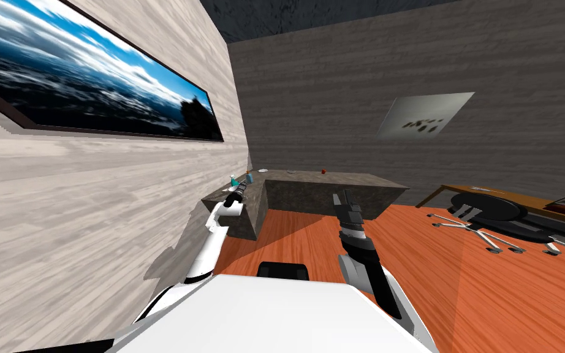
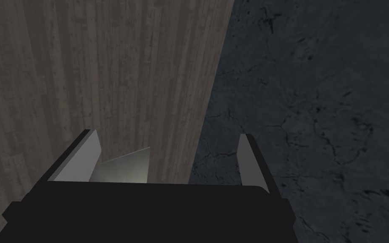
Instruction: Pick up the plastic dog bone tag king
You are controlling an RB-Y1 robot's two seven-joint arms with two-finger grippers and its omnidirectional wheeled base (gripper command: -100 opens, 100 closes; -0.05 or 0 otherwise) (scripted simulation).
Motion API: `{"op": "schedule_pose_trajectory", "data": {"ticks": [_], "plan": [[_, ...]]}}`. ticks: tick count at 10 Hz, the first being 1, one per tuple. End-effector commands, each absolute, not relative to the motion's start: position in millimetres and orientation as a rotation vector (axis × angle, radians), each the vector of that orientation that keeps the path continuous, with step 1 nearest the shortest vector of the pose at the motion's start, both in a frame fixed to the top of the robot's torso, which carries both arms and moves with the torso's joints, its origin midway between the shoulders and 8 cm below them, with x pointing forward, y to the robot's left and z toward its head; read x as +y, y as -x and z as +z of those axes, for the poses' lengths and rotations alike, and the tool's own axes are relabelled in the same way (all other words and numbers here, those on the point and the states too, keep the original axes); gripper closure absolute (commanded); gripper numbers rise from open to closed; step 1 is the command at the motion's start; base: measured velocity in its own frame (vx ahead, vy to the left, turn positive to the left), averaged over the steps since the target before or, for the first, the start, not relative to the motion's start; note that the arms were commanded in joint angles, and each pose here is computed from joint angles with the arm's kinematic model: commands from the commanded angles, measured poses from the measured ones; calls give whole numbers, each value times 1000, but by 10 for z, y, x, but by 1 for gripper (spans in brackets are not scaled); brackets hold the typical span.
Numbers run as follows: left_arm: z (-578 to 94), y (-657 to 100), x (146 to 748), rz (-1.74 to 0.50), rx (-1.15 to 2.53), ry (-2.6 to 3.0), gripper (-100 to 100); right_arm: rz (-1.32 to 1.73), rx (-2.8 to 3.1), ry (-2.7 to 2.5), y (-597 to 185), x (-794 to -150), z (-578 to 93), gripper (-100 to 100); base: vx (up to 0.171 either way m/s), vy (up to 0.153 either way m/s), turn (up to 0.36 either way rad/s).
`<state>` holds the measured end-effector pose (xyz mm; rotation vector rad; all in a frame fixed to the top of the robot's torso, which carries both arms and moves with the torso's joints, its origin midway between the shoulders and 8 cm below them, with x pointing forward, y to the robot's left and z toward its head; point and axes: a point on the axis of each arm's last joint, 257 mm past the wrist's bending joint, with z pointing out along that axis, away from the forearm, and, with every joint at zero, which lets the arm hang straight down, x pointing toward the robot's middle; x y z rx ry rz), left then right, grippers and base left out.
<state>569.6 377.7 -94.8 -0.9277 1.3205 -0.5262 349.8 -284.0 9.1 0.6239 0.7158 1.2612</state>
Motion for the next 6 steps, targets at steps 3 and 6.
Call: {"op": "schedule_pose_trajectory", "data": {"ticks": [3,6], "plan": [[-1203,-5729,3969,-446,1381,1010,-100,1261,716,-624,-3498,-2840,91,0,29,-21,-43],[-1423,-5729,4144,-377,1430,1081,-100,1261,716,-624,-3498,-2840,91,0,37,-29,-37]]}}
